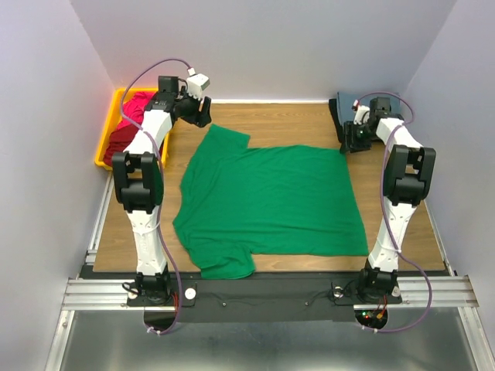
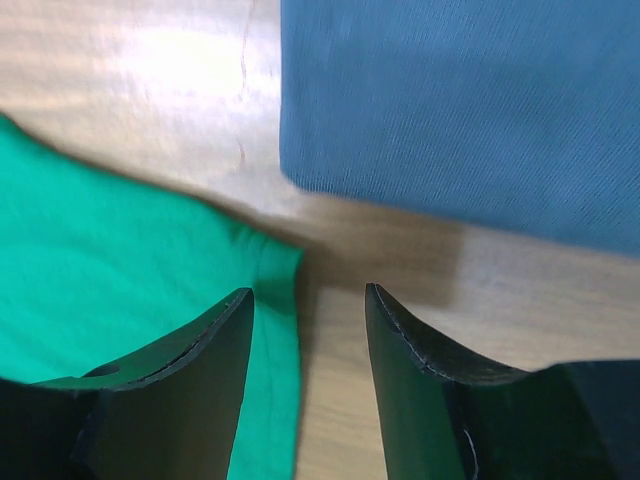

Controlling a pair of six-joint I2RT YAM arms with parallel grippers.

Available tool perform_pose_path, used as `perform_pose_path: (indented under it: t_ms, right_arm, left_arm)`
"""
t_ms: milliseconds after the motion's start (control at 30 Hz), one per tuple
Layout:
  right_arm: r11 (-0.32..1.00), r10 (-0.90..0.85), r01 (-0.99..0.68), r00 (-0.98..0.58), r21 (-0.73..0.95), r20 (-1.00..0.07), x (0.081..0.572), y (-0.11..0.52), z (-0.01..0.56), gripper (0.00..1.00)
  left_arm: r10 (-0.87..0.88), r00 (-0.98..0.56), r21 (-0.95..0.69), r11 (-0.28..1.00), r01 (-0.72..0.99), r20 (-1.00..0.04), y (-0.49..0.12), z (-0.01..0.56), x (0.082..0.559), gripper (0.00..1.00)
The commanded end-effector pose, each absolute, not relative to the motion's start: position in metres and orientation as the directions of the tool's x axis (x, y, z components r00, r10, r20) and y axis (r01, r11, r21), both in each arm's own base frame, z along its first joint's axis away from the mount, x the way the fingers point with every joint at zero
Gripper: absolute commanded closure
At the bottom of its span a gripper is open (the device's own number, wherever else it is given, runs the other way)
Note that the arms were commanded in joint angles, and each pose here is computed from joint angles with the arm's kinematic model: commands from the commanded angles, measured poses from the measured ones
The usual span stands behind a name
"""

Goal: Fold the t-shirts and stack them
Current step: Flatten the tshirt out

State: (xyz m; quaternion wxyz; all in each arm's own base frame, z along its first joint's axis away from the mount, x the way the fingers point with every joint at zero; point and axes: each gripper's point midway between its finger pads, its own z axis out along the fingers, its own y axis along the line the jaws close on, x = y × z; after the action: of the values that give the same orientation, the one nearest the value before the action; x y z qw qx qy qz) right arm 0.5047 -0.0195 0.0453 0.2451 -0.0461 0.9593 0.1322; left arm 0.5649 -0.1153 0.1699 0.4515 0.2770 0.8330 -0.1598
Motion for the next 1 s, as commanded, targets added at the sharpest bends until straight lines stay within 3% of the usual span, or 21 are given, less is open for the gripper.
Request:
perform_pose_path:
  t_ms: [0,233,533,867,967]
  right_arm:
    - [0.957,0.017,-0.147,-0.833,0.250,-0.553,0.533,-0.011,0.049,0.46]
    - [0.950,0.032,-0.135,-0.854,0.281,-0.520,0.531,-0.004,0.029,0.47]
    - [0.948,-0.007,-0.164,-0.868,0.274,-0.497,0.523,0.015,0.011,0.71]
    - [0.952,-0.003,-0.153,-0.869,0.265,-0.494,0.526,0.014,0.007,0.75]
    - [0.953,-0.004,-0.153,-0.869,0.261,-0.494,0.526,0.013,0.007,0.76]
  left_arm:
    - [0.253,-0.387,-0.024,0.811,0.585,-0.886,-0.119,0.193,0.589,0.26]
    - [0.243,-0.454,-0.048,0.840,0.540,-0.857,-0.113,0.148,0.614,0.26]
    - [0.306,-0.474,0.025,0.859,0.511,-0.825,-0.105,0.101,0.642,0.24]
    - [0.365,-0.478,0.055,0.835,0.547,-0.799,-0.117,0.069,0.646,0.25]
    - [0.365,-0.481,0.047,0.832,0.553,-0.797,-0.121,0.063,0.647,0.31]
